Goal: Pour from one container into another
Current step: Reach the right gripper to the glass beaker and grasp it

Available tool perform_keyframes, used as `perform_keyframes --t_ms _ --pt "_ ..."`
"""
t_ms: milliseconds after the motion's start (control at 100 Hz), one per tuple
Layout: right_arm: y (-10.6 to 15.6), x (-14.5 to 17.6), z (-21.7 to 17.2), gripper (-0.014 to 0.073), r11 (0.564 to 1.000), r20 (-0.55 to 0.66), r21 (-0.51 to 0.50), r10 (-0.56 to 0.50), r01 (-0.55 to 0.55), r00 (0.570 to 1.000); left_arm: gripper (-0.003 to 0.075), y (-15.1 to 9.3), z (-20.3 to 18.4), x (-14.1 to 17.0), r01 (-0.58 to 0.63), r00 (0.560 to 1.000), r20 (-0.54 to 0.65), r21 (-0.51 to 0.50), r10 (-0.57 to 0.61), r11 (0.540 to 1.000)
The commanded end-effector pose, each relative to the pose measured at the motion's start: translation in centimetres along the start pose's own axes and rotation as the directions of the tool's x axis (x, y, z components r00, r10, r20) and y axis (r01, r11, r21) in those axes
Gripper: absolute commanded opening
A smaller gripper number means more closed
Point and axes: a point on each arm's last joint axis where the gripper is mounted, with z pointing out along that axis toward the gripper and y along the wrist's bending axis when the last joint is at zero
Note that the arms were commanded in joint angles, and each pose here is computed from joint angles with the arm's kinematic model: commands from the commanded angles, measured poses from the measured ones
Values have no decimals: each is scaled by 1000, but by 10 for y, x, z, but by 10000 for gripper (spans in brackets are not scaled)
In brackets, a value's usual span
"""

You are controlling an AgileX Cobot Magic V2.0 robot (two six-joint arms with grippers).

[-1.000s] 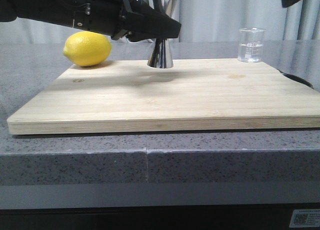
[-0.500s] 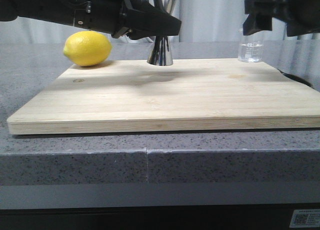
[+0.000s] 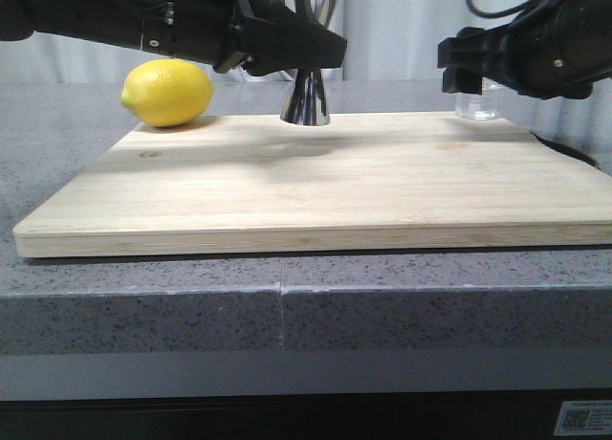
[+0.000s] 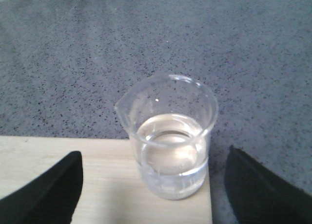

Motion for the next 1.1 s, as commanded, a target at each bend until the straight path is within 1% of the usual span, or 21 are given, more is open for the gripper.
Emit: perform_keyframes --t_ms 0,170,330,490,730,880,950,1020,1030,1090 --pt "2 -28 1 542 1000 153 -4 -15 16 988 -19 -8 -5 -35 -26 991 136 28 22 999" --pt "2 -21 21 542 1000 146 0 -19 19 989 -19 -9 -6 -36 -26 990 143 38 21 999" --pt "2 -21 31 541 1000 151 1 -19 19 988 -19 -9 -6 -36 -27 989 144 39 21 999" --pt "-1 -26 32 541 1000 184 10 -17 15 983 -19 -9 -6 -36 -27 989 144 39 21 999" --pt "-10 -27 32 541 999 189 30 -15 10 982 -19 -9 -6 -36 -27 989 146 43 21 999" --pt "-11 -28 32 538 999 195 33 -15 9 981 -19 -9 -6 -36 -28 989 147 45 21 999" --pt "-10 -28 32 500 999 196 29 -25 19 980 -19 -9 -6 -36 -28 989 147 45 21 999" --pt "-9 -28 32 439 999 198 25 -35 31 980 -19 -9 -6 -36 -28 989 147 45 21 999" --pt "-9 -28 32 419 999 198 25 -37 33 980 -19 -9 -6 -36 -28 989 147 45 21 999" --pt "-9 -28 32 376 999 198 24 -38 33 980 -19 -9 -6 -36 -28 989 147 45 21 999"
